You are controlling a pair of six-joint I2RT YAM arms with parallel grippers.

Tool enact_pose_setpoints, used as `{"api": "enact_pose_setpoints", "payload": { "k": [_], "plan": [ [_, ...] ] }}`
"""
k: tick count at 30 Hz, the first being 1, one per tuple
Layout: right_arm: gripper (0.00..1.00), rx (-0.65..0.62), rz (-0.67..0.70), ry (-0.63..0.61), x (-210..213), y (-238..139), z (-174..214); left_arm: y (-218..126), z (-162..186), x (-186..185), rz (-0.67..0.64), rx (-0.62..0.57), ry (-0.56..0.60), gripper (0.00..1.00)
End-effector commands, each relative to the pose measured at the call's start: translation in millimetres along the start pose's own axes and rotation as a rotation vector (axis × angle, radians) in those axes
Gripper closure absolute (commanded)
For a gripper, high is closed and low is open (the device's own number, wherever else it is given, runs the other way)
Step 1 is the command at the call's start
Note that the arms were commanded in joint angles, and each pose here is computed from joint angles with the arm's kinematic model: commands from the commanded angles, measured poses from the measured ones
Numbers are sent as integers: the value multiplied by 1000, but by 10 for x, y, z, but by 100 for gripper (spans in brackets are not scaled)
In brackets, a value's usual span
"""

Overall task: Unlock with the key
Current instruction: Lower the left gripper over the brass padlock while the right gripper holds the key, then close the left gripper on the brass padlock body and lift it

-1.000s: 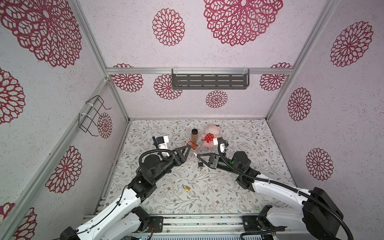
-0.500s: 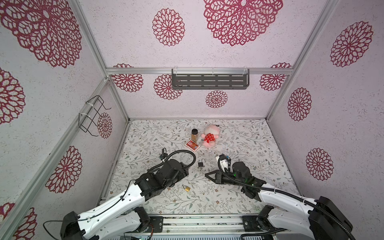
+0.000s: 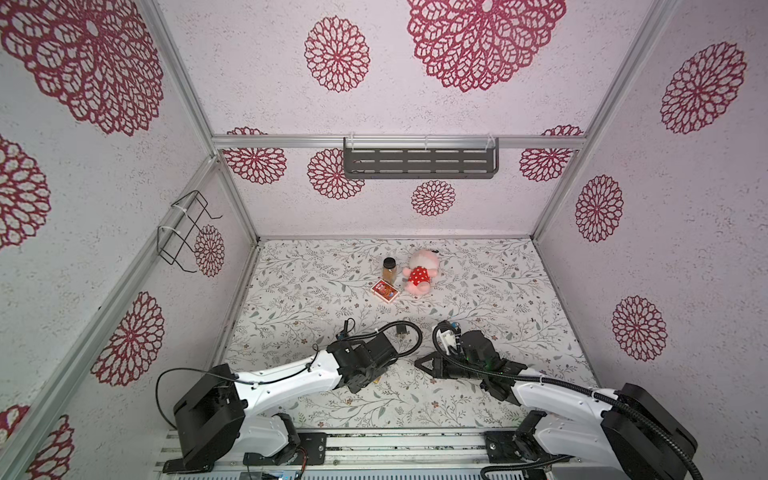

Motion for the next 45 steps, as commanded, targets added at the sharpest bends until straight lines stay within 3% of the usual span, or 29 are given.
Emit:
{"api": "enact_pose_setpoints", "payload": {
  "k": [1, 15, 28, 45],
  "plan": [
    [100, -21, -13, -26, 11, -25, -51, 100, 88, -80, 15, 23, -55, 33],
    [100, -57, -9, 0, -86, -130, -120, 303, 141, -120, -59, 39, -59, 34],
    [100, -73, -11, 13, -129, -193, -127, 363, 82, -203, -102, 41, 11, 47],
    [100, -83, -18, 21, -138, -203, -155, 431, 100, -139, -195, 45, 64, 52]
  ]
}}
Point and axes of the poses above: each gripper's point midway between its finger pads, its own y axis out along the fingers, its own x axis along the line the jaws close on, z = x × y, the point moved 3 cm from there along -y, back along the fingers, and after that the axes turned 9 degrees about y, right-handed, at the moved point
